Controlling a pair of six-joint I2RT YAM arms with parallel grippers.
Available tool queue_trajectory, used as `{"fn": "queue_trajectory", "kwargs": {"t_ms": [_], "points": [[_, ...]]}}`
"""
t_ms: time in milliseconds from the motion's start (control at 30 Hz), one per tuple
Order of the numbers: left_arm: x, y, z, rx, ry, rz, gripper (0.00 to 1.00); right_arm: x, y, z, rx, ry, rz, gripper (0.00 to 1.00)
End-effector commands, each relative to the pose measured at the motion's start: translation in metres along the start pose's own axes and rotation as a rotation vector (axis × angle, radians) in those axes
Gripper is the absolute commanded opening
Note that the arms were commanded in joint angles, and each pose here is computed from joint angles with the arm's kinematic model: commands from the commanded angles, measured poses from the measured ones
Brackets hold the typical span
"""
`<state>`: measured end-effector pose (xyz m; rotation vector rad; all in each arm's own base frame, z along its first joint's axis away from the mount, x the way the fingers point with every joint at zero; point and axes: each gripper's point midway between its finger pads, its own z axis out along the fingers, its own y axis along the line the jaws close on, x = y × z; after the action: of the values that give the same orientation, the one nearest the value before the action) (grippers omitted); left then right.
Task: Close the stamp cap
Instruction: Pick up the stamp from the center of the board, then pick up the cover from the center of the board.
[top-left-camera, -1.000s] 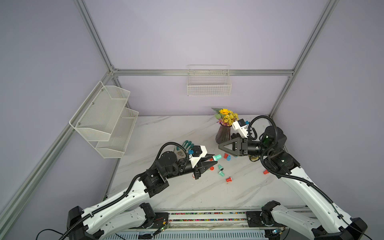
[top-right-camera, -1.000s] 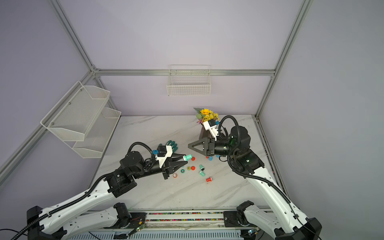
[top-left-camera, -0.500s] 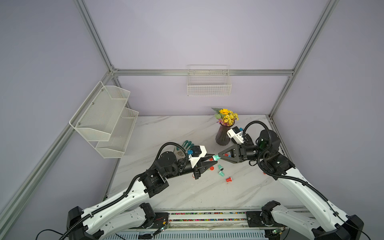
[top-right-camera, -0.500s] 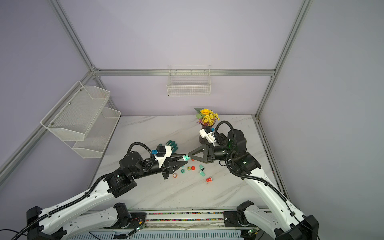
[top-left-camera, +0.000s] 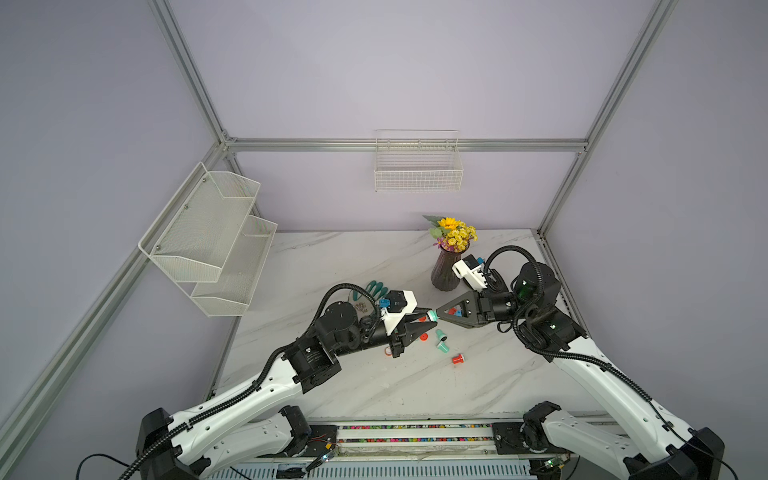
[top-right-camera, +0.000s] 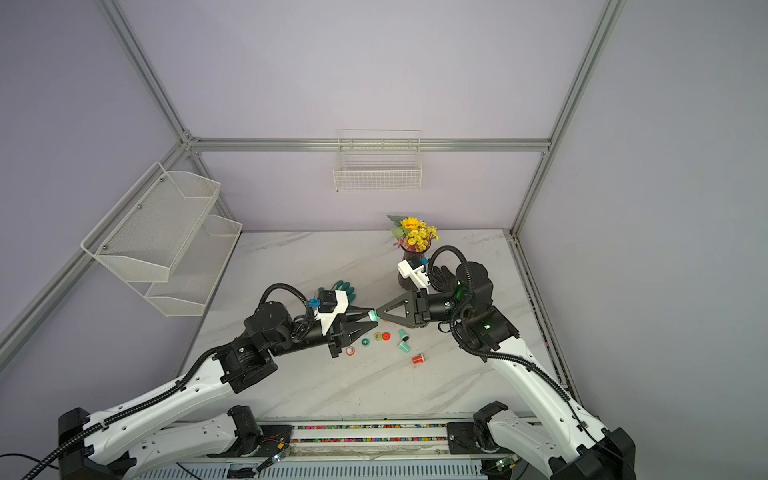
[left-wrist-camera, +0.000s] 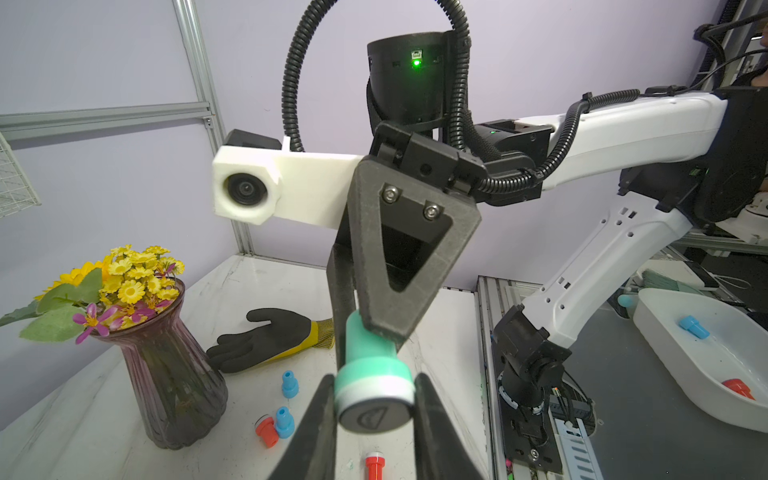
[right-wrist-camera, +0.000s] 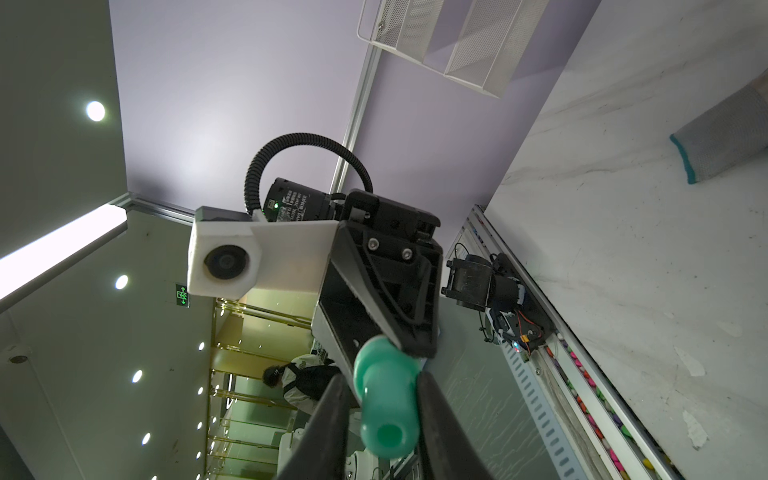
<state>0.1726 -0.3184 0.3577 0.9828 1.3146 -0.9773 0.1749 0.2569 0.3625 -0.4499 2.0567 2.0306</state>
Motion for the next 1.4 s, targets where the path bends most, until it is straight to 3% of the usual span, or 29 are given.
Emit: {"fn": "queue_trajectory", "kwargs": {"t_ms": [0, 400, 567, 633, 733, 800, 1067, 1367], "points": [[-0.017, 0.000, 0.000, 0.007, -0.050, 0.031, 0.14, 0.000, 0.006, -0.001, -0.021, 0.004, -0.033, 0.28], [-0.016, 0.005, 0.002, -0.019, -0.048, 0.030, 0.14, 0.003, 0.004, -0.001, -0.023, 0.019, -0.028, 0.26], [-0.015, 0.006, 0.004, -0.021, -0.041, 0.026, 0.15, 0.002, 0.003, -0.001, -0.021, 0.015, -0.027, 0.12], [-0.015, 0.008, 0.003, -0.036, -0.035, 0.024, 0.28, 0.000, 0.004, -0.001, -0.019, 0.006, -0.029, 0.10], [-0.015, 0.016, -0.002, -0.091, -0.018, 0.016, 0.60, -0.003, 0.005, -0.001, -0.010, -0.012, -0.031, 0.06], [-0.013, 0.024, -0.009, -0.148, 0.007, -0.004, 0.71, -0.004, 0.000, -0.002, 0.016, -0.027, -0.022, 0.05], [-0.004, 0.064, -0.063, -0.460, 0.086, -0.037, 0.85, -0.016, -0.054, -0.008, 0.320, -0.106, -0.011, 0.03], [0.077, 0.105, -0.071, -0.671, 0.447, -0.217, 0.80, -0.009, -0.154, -0.027, 0.881, -0.094, 0.044, 0.00]]}}
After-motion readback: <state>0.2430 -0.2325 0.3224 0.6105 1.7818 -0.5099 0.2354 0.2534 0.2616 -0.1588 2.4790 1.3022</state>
